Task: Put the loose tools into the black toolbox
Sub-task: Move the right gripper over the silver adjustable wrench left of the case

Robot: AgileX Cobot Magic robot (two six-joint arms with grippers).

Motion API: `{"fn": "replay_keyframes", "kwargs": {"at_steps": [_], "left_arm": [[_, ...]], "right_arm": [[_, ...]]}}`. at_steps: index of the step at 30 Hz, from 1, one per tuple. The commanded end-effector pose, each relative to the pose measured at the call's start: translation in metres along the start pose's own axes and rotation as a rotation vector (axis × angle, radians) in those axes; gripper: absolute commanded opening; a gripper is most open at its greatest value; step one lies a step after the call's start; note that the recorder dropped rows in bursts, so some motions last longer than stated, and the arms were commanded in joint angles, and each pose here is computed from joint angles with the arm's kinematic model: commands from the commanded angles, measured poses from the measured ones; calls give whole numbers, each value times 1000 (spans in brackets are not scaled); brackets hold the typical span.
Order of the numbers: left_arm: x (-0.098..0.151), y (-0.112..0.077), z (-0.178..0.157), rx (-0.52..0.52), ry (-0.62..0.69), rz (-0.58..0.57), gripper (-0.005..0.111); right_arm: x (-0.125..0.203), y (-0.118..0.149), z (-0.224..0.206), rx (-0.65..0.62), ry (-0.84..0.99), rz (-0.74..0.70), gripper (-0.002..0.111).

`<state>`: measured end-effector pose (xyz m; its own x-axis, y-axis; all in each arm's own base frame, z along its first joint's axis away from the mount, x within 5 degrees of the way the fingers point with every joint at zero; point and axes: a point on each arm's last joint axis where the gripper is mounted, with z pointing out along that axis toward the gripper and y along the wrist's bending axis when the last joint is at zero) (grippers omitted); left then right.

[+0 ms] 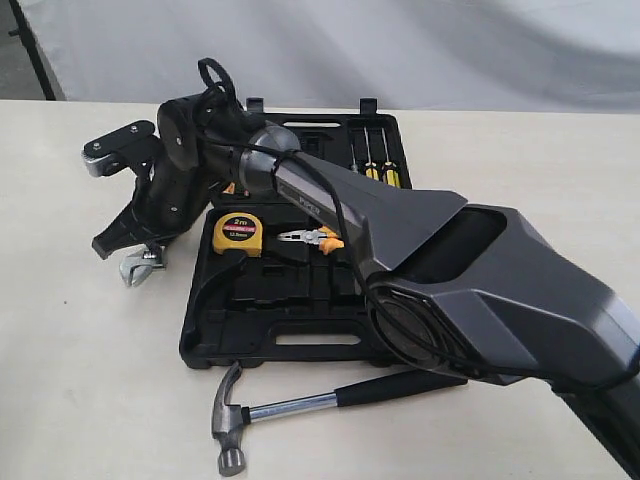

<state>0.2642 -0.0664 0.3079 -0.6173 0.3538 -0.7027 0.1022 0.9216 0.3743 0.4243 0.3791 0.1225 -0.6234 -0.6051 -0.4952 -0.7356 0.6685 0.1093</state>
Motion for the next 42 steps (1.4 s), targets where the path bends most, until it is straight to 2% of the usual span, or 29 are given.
{"fn": "replay_keyframes", "kwargs": {"at_steps": [1, 6, 12, 15, 19, 22, 25, 29, 32, 42], "left_arm": [[2, 0, -1, 14, -7, -22, 1], [2, 0, -1, 14, -7, -22, 1], [2, 0, -1, 14, -7, -22, 1], [2, 0, -1, 14, -7, -22, 1], [2, 0, -1, 14, -7, -22, 1], [2, 0, -1, 14, -7, -22, 1], [2, 0, -1, 14, -7, -22, 1], [2, 0, -1, 14, -7, -22, 1], [2, 0, -1, 14, -7, -22, 1], [2, 0, -1, 14, -7, -22, 1]], "right_arm": [[7, 8, 2, -105, 63, 47, 0], [8, 18, 2, -158, 87, 64, 0], [11, 50, 4, -217, 128, 33, 0], [-1, 58, -17, -228, 87, 4, 0], [-25, 34, -55, -181, -86, -135, 0], [-27, 17, -33, -102, -181, -130, 0], [-11, 2, 4, -37, -146, -89, 0], [-8, -22, 8, 33, -152, 31, 0], [-4, -31, 9, 36, -127, 50, 0], [16, -23, 10, -57, 93, 103, 0]]}}
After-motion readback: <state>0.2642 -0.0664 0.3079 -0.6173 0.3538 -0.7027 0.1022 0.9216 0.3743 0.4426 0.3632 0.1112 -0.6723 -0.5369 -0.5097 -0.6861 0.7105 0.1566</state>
